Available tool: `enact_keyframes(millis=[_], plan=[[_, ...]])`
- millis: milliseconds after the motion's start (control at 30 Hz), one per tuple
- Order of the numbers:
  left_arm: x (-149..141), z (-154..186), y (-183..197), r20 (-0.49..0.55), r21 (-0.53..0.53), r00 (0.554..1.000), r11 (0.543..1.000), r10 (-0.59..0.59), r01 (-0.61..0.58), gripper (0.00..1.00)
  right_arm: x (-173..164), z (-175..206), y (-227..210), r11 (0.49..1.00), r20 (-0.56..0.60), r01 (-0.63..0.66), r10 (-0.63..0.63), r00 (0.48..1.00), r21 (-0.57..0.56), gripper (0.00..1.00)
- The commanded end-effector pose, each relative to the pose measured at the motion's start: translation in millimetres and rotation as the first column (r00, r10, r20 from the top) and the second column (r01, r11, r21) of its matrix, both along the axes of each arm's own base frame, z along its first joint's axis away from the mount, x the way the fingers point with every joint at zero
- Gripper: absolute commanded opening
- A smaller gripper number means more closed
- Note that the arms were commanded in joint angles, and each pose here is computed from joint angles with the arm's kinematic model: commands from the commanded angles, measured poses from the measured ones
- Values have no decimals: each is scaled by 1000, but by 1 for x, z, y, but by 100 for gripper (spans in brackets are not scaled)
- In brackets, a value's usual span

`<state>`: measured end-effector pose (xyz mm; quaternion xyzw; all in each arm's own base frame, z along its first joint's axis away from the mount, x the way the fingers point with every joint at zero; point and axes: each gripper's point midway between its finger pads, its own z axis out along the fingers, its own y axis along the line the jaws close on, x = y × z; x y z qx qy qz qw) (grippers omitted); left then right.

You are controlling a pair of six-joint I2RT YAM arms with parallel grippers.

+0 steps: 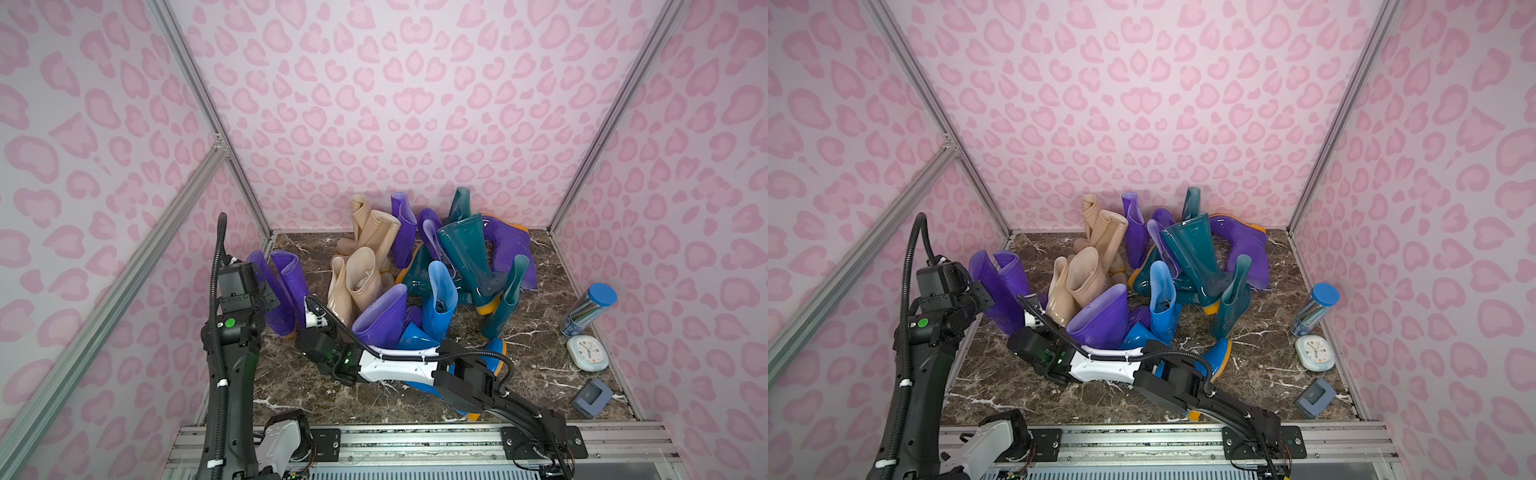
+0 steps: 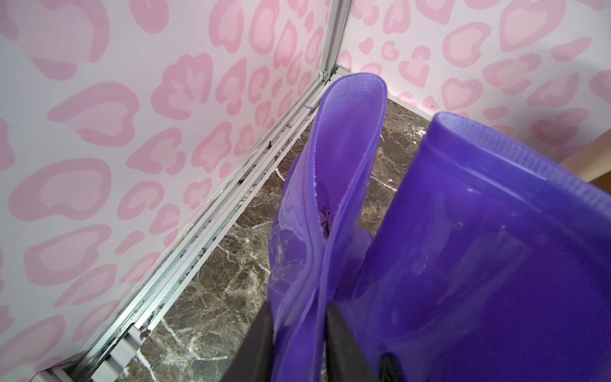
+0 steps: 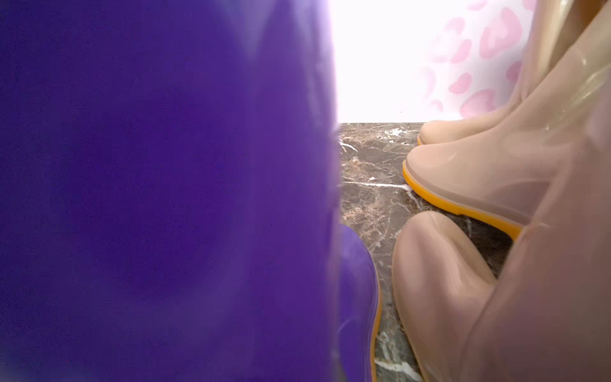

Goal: Match and arrange rain boots in pairs
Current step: Pair a pair of rain boots at the center of the board.

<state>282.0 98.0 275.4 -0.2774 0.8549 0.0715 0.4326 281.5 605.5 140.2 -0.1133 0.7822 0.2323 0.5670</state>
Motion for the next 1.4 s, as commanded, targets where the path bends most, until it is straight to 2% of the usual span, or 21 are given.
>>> enact_keyframes(millis=[0, 67, 167, 200, 300, 567, 700, 800, 933, 1067, 1233, 1300, 1367], plan=[[3, 21, -6, 73, -17, 997, 1000, -25, 27, 51, -18, -18, -5, 998, -51, -54, 53, 997, -21, 17], [2, 31, -9, 100, -27, 994, 999, -32, 35, 59, -30, -23, -9, 995, -79, -98, 95, 992, -30, 32], [-1, 48, -17, 149, -43, 987, 997, -59, 66, 70, -39, -18, -14, 989, -93, -143, 139, 986, -42, 59], [-1, 53, -21, 164, -51, 983, 995, -76, 86, 72, -43, -14, -12, 984, -89, -170, 165, 982, -52, 65], [-2, 69, -29, 187, -64, 976, 990, -111, 125, 74, -54, 1, -9, 969, -82, -233, 227, 970, -84, 75], [-4, 108, -48, 269, -73, 942, 971, -200, 227, 78, -90, 81, -20, 934, -62, -344, 339, 939, -92, 78], [9, 112, -64, 283, -118, 918, 939, -279, 322, 77, -101, 130, -40, 924, -34, -369, 367, 930, -97, 78], [22, 107, -80, 274, -159, 899, 906, -341, 392, 76, -98, 172, -70, 935, 20, -336, 341, 940, -115, 78], [34, 95, -111, 222, -154, 870, 865, -440, 477, 75, -74, 219, -124, 963, 99, -249, 260, 961, -106, 78], [43, 86, -150, 113, -105, 836, 831, -537, 547, 73, -23, 245, -189, 988, 95, -141, 147, 985, -63, 77], [44, 65, -169, -23, -117, 854, 850, -520, 514, 60, 26, 252, -249, 998, 70, -49, 51, 996, -33, 79], [42, 62, -168, -50, -117, 878, 876, -475, 468, 57, 41, 250, -264, 999, 51, -41, 41, 998, -6, 81], [39, 64, -173, -54, -119, 878, 876, -476, 468, 57, 50, 250, -270, 999, 42, -47, 47, 998, 8, 82]])
